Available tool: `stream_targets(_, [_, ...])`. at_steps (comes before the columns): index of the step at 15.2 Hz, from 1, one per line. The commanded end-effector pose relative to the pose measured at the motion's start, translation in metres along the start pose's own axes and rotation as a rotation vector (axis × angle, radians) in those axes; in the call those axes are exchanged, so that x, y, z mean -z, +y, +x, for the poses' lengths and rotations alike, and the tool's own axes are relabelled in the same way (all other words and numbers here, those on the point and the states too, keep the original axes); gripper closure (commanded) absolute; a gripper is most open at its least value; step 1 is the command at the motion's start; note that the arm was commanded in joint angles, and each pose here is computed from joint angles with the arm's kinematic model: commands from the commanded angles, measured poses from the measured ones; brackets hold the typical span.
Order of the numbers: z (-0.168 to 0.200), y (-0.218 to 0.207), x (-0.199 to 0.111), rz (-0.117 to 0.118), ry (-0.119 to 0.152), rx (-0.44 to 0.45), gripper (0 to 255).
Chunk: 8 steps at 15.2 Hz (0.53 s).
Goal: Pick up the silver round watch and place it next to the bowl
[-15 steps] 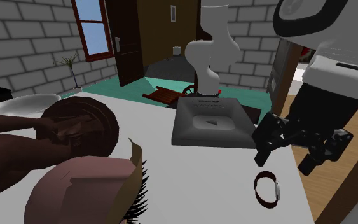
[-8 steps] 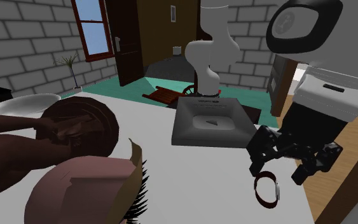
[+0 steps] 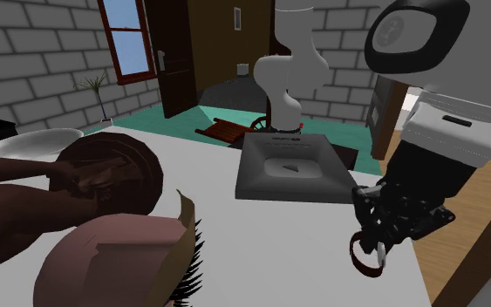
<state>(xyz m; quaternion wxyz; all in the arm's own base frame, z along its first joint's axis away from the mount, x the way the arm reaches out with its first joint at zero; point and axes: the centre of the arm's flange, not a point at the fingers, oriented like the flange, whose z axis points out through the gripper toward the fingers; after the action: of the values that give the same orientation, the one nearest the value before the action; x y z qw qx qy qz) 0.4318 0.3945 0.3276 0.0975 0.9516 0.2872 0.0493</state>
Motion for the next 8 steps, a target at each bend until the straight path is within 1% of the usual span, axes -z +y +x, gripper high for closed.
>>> stream_targets(1, [-0.0003,-0.0008,-0.0003,0.001,-0.001,0.001,255])
stream_targets(7, [-0.0002,-0.0008,-0.0007,0.001,-0.001,0.001,255])
stream_targets(8, [-0.0001,0.0003,0.0044,0.001,-0.001,0.001,255])
